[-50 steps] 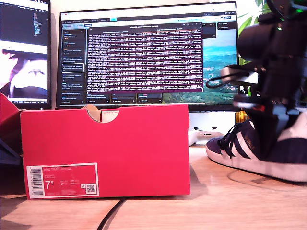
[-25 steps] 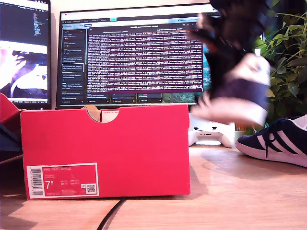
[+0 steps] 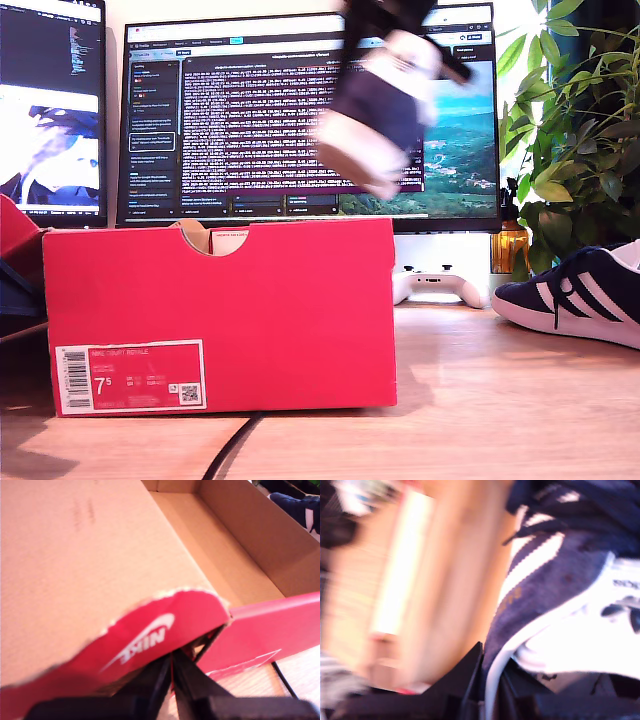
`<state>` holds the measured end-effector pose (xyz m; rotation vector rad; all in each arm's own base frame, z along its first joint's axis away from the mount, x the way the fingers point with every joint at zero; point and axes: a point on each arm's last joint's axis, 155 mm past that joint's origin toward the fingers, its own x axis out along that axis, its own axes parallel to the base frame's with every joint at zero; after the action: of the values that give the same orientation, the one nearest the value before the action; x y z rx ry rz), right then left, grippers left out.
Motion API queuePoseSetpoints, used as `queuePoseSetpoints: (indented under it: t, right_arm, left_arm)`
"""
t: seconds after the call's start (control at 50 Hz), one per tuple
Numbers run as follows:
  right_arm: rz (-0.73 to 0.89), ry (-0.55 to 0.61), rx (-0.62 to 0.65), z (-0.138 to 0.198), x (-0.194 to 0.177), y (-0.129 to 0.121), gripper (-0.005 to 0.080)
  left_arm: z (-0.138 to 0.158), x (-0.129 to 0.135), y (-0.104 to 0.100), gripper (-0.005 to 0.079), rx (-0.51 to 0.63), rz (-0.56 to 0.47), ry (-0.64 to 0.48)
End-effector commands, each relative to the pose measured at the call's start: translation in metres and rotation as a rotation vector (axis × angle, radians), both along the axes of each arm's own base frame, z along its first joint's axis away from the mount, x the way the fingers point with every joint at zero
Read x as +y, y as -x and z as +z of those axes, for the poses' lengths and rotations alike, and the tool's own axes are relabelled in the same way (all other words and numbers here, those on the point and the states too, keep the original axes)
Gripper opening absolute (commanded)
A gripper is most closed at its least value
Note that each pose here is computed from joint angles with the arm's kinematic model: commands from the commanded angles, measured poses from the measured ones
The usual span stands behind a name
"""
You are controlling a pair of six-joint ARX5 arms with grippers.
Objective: Pack the blue shoes by picking the first shoe and placing it inside the red shoebox, left side, then picking and rotating the second shoe and placing it in the shoebox
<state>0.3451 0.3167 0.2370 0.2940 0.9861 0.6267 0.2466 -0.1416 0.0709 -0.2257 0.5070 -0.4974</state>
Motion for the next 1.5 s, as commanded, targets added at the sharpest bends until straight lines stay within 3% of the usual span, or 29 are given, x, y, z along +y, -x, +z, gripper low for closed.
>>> queuePoseSetpoints:
  t: [0.0,0.22,0.54,1.0,1.3,1.4,1.48]
  right_arm:
    - [0.017,-0.069,-0.059,0.023,0.02,0.0,-0.0011]
    - [0.004,-0.128,-0.091,0.025,0.058,0.001,-0.0011]
    - [0.006,-0.124,-0.03,-0.026,0.103,-0.001,-0.0011]
    - [-0.054,0.041,0.029,-0.117,0.109,-0.015,-0.0011]
    - [-0.078,0.066,0.02,-0.135,0.11,-0.022,-0.0007]
    - [-0.088,0.052,0.023,-0.134,0.112,-0.023,0.0071]
    - [-0.089,0.042,0.018,-0.132,0.113,-0.024,0.0227]
  left_arm:
    - [-0.009,0.001,0.004,-0.0019,0.011,-0.005,-0.014]
    - [-0.011,0.002,0.005,-0.0019,0.017,-0.005,-0.017]
    - [-0.013,0.002,0.006,-0.0019,0.023,-0.006,-0.021]
    - [-0.013,0.002,0.006,-0.0019,0.025,-0.006,-0.021]
    - [-0.019,0.003,0.009,-0.0019,0.049,-0.006,-0.032]
    - [-0.022,0.004,0.01,-0.0019,0.062,-0.006,-0.038]
    - [-0.023,0.004,0.011,-0.0019,0.066,-0.006,-0.039]
